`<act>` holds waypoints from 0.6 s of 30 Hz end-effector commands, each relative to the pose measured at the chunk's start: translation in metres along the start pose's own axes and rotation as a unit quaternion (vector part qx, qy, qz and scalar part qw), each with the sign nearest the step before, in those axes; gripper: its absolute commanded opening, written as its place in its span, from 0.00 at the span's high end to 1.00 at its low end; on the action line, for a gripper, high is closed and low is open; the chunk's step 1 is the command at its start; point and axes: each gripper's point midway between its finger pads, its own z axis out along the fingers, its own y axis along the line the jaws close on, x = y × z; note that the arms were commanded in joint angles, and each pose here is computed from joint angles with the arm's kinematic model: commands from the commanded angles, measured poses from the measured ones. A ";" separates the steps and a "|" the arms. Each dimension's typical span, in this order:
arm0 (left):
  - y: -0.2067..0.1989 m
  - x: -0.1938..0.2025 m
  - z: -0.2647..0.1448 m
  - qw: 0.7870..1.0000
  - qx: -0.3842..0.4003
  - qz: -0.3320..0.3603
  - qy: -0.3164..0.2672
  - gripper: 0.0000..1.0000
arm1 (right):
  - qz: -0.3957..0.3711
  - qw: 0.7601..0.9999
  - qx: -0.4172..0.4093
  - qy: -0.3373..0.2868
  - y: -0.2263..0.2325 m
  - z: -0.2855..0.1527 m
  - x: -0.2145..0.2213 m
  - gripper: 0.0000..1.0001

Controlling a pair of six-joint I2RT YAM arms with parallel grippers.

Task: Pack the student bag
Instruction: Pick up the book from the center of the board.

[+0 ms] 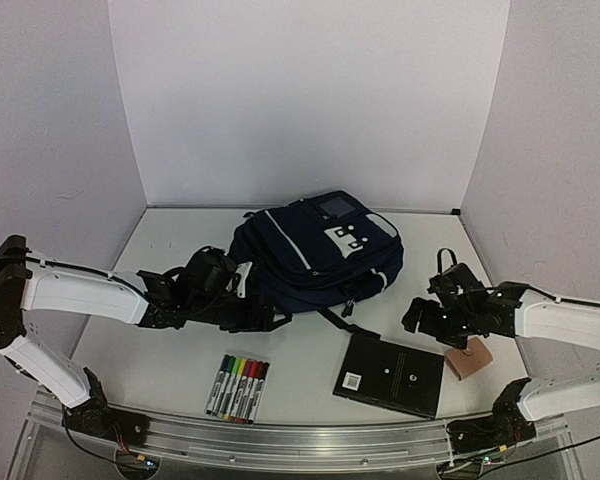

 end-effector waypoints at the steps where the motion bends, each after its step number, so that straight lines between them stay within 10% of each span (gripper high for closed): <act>1: -0.025 -0.018 0.002 0.999 0.029 0.005 -0.030 0.19 | 0.088 0.995 0.024 0.036 -0.029 0.002 0.026 0.02; 18: -0.038 -0.016 0.012 0.999 0.042 0.020 -0.021 0.18 | 0.049 0.992 0.031 0.115 -0.021 0.009 0.050 0.09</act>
